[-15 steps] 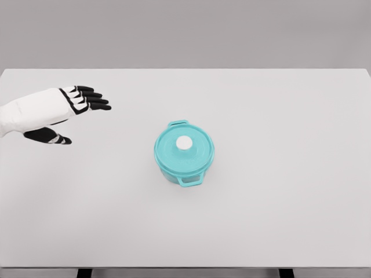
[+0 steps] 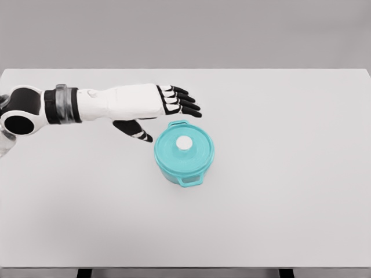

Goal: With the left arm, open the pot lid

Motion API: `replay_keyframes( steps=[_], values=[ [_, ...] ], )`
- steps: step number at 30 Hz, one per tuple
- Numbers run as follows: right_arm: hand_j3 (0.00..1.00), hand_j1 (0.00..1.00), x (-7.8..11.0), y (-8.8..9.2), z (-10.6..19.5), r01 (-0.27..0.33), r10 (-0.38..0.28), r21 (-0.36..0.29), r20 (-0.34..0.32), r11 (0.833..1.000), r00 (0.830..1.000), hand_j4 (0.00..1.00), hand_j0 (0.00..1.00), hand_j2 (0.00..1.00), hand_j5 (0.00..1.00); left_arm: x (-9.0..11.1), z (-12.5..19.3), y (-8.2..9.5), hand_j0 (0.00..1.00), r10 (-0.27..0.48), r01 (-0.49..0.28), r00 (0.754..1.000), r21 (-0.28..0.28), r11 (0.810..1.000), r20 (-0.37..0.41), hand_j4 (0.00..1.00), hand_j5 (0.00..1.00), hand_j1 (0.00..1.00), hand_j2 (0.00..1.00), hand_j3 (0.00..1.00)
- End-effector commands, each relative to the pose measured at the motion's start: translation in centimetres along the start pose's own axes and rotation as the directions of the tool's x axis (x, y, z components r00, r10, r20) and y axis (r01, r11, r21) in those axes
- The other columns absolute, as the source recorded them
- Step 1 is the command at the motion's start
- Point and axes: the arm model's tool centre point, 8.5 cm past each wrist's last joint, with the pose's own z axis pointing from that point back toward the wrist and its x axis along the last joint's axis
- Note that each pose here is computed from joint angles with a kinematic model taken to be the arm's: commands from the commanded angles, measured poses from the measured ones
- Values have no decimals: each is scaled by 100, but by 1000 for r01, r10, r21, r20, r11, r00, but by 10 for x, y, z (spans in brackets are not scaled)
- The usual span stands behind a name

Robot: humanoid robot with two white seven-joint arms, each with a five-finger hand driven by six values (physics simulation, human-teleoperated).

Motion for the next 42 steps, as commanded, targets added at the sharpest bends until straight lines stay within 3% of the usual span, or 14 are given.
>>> replay_keyframes(
  steps=[1,4,5,9,17,23,26,28,32,34,35,36,39,42],
  values=[
    [100,100,0,0,0,0,0,0,0,1000,1000,100,100,100,100,-1,-8,-13,100,122,-119,992,-78,990,36,100,100,100,100,100],
    [100,100,0,0,0,0,0,0,0,1000,1000,100,100,100,100,-11,-23,-2,100,43,-40,999,-115,993,18,100,100,100,100,100],
    [100,100,0,0,0,0,0,0,0,1000,1000,100,100,100,100,-9,-34,-1,100,10,-4,999,-178,984,35,100,100,100,100,100],
    [100,100,0,0,0,0,0,0,0,1000,1000,100,100,100,100,-16,-65,-16,100,18,-5,999,-270,963,46,100,100,100,100,100],
    [100,100,0,0,0,0,0,0,0,1000,1000,100,100,100,100,-16,-75,-11,100,13,2,998,-263,965,59,100,100,100,100,100],
    [100,100,0,0,0,0,0,0,0,1000,1000,100,100,100,100,-36,-71,-20,100,34,-35,999,-278,960,-8,100,100,100,100,100],
    [100,100,0,0,0,0,0,0,-1,1000,1000,100,100,100,100,-37,-71,-24,99,9,-13,1000,-300,954,-16,99,99,99,99,99],
    [100,100,0,0,0,0,0,0,0,1000,1000,100,100,100,100,-38,-70,-25,81,10,-14,1000,-304,952,-17,81,81,81,81,81],
    [100,100,0,0,0,-2,2,1,0,1000,1000,100,100,100,100,-37,-71,-28,71,16,-19,1000,-309,951,-14,71,71,71,71,71],
    [100,100,0,0,0,0,0,0,0,1000,1000,100,100,100,100,-35,-70,-27,52,23,-25,1000,-305,952,-10,52,52,52,52,52],
    [100,100,0,0,0,0,0,3,0,1000,1000,100,100,100,100,-35,-70,-31,33,38,-38,999,-309,950,-7,33,33,33,33,33],
    [100,100,0,0,0,0,0,0,0,1000,1000,100,100,100,100,-32,-71,-35,21,61,-57,998,-314,948,3,21,21,21,21,21],
    [100,100,0,0,0,0,0,0,0,1000,1000,100,100,100,100,-34,-54,-28,17,76,-76,997,-293,953,-11,17,17,17,17,17],
    [100,100,0,0,0,-2,2,1,0,1000,1000,100,100,100,100,-46,12,12,19,72,-95,991,-219,971,-109,19,19,19,19,19]
  ],
)
